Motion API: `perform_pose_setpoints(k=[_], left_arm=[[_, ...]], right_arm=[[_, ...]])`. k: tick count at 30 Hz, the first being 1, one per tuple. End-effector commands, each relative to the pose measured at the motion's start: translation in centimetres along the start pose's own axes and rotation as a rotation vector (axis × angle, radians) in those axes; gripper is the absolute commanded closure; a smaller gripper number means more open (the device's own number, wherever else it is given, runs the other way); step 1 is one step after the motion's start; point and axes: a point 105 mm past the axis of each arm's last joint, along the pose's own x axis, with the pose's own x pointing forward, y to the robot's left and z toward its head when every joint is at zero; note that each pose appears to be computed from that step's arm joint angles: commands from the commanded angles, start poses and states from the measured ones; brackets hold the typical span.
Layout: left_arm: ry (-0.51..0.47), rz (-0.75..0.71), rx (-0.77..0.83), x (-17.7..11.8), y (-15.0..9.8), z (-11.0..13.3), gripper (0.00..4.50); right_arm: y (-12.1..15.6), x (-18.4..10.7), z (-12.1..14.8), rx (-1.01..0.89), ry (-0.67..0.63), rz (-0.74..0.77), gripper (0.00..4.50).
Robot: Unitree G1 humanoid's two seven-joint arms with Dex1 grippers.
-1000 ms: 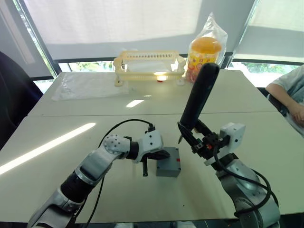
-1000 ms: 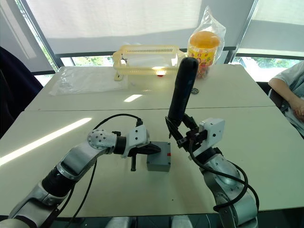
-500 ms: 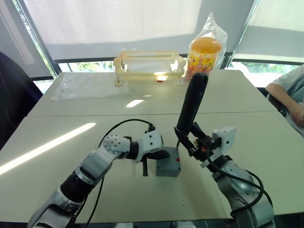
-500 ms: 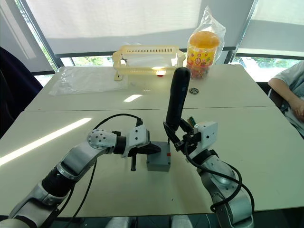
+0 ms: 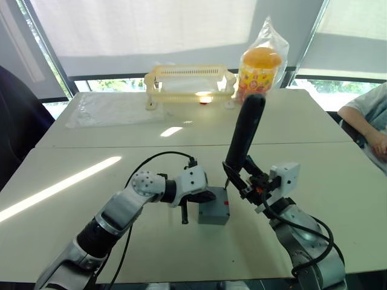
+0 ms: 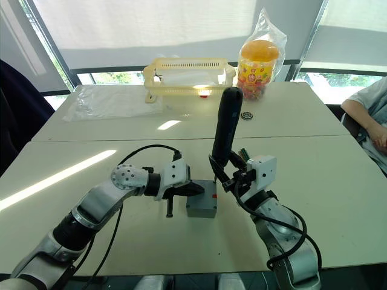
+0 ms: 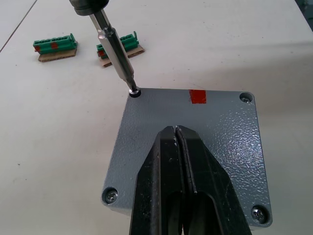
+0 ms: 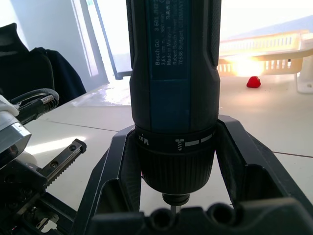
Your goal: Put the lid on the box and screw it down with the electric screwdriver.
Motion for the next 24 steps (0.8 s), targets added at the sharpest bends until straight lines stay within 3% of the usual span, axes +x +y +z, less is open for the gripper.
perform_pose_setpoints(k=[1,16,24], left_arm=[[0.092,-0.020,-0.061,0.3,-0.7,-2.6,4.50],[0.093,-0.021,-0.060,0.3,-0.7,-2.6,4.50],[0.100,-0.026,-0.057,0.3,-0.8,-2.7,4.50]], right_arm=[[0.0,0.0,1.6,-0.031,-0.073,0.005,2.76],[-0.1,0.0,1.4,-0.014,-0.074,-0.002,2.76],[0.0,0.0,-1.2,0.007,0.024,0.001,2.76]])
